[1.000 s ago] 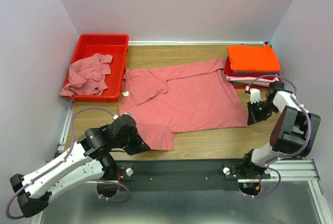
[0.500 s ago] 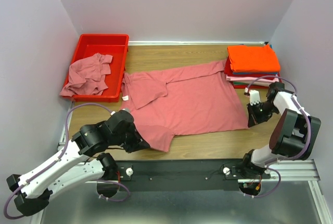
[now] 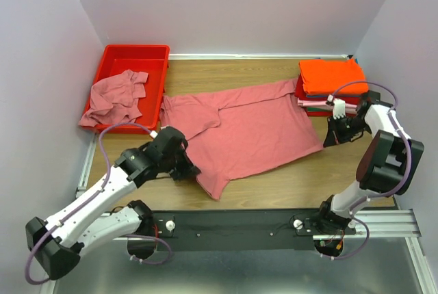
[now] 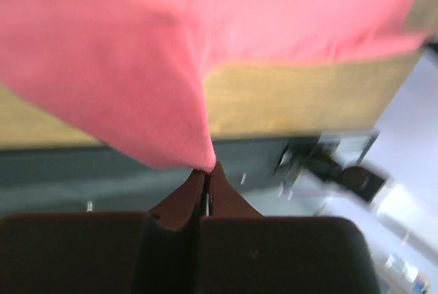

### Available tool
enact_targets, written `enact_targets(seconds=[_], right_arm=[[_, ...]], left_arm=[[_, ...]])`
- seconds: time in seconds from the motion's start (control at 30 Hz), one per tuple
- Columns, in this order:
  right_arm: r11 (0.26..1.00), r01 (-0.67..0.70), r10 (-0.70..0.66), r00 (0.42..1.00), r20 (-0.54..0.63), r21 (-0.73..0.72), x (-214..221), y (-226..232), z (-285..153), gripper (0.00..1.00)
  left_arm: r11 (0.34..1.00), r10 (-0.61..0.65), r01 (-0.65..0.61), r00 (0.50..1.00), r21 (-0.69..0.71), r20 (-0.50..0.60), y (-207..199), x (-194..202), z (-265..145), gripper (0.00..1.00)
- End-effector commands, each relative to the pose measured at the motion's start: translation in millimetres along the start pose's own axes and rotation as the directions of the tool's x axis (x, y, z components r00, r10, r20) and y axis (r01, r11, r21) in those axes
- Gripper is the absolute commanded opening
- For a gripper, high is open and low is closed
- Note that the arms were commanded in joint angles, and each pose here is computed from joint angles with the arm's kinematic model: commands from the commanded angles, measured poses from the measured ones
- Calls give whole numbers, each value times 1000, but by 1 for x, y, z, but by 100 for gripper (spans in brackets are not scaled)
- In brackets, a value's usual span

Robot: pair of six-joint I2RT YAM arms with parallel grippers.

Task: Fold and stack the t-shirts
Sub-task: Fold the tshirt

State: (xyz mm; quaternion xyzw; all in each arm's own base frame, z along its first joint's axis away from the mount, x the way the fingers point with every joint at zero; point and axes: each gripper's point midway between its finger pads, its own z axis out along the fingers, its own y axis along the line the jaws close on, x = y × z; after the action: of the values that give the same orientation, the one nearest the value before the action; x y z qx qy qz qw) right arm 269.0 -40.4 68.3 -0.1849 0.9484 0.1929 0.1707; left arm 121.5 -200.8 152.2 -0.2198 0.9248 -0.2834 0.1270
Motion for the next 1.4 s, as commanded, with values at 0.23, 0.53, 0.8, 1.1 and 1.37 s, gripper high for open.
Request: enact_targets(seconds=[0.23,0.53,0.8,1.1,1.37], right_arm=[[991,-44,54,995,80,-128,-45,-7,13,0],[982,-62,82,991,108,-180,-79,-17,30,0],[981,-76,101,985,138,-177,-95,-24,36,0],[980,-85,117,977,178,-180,-108,-27,36,0],[982,-75,112,970,215,-171,-128,-30,33,0]], left_arm=[[997,47,-62,963,48,265,-26,-119,-1,0],[995,27,-56,944,78,330,-41,-165,6,0],[994,29,-64,935,89,352,-41,-189,13,0],[993,42,-78,930,85,365,-41,-207,15,0],[997,23,-51,922,63,385,-26,-225,16,0]])
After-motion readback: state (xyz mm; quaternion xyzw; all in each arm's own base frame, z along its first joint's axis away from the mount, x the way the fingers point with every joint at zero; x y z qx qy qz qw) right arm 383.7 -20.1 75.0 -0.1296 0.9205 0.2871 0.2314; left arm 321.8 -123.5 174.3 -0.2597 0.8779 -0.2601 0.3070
